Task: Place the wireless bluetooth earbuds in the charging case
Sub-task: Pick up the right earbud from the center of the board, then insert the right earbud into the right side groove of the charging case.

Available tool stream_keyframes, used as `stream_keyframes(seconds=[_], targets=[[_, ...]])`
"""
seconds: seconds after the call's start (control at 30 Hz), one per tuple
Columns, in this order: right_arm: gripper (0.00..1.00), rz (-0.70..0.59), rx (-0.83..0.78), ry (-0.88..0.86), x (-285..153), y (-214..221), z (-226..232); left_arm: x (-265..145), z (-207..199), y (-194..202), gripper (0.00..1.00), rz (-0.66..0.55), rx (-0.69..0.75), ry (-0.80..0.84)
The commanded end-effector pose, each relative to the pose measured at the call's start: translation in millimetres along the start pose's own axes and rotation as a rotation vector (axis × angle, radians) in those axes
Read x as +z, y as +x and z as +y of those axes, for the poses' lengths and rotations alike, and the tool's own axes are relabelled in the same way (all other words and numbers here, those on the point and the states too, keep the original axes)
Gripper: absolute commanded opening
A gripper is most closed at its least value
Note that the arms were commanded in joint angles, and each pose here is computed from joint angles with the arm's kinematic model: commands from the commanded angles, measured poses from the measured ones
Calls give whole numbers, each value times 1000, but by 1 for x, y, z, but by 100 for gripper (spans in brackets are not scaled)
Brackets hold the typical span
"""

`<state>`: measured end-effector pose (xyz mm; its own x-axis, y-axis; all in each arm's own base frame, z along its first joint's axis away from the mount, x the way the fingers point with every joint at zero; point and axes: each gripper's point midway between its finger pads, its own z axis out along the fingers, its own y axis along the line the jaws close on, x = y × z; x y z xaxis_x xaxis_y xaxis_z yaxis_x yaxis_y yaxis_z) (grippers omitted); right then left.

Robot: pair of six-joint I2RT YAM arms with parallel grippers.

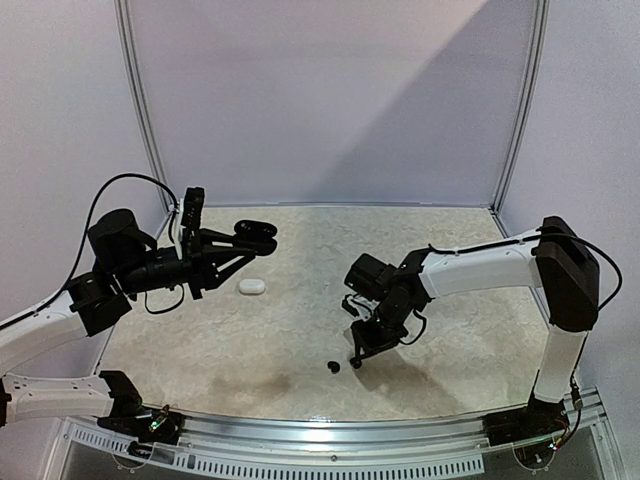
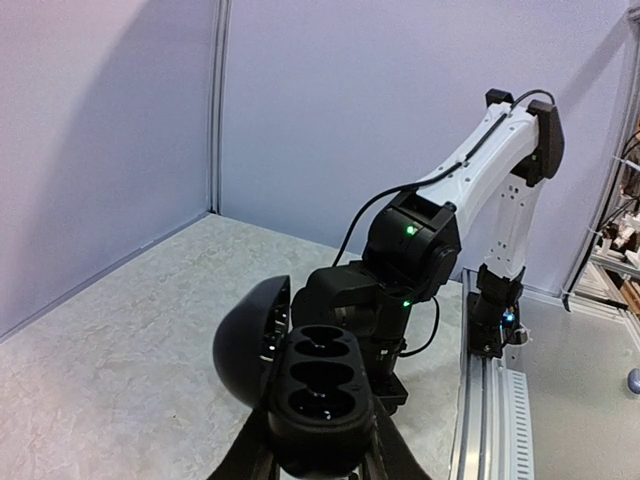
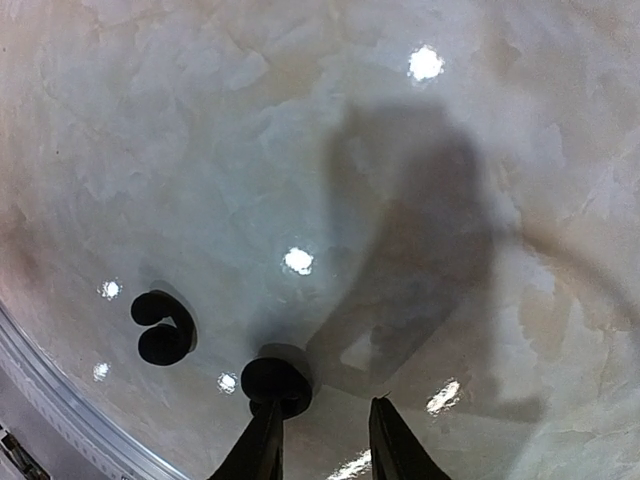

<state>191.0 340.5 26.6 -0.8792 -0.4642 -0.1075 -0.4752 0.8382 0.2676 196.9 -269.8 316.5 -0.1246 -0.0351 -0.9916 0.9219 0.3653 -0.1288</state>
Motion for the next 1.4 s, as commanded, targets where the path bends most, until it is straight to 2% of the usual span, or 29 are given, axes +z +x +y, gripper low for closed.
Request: stream_keyframes(seconds=[0.0, 0.37, 0.53, 0.67, 0.93, 1.1, 1.37], targets=[[29, 20, -3, -13, 13, 5, 4, -2, 4, 0, 0, -6, 17, -9], [26, 53, -16, -10, 28, 9, 6, -2, 4, 0, 0, -6, 24, -9], [9, 61, -26, -24, 27, 11, 11, -2, 4, 0, 0, -7, 26, -8], [1, 53, -33, -52, 20, 9, 18, -2, 4, 0, 0, -7, 27, -6], [0, 5, -76, -85, -5, -4, 33, -2, 2, 0, 0, -8, 33, 4], [0, -132, -188, -79, -60, -30, 47, -3, -6, -2, 0, -15, 50, 52], [0, -593, -466, -126, -224, -62, 93, -7, -44, -11, 0, -62, 142, 277]])
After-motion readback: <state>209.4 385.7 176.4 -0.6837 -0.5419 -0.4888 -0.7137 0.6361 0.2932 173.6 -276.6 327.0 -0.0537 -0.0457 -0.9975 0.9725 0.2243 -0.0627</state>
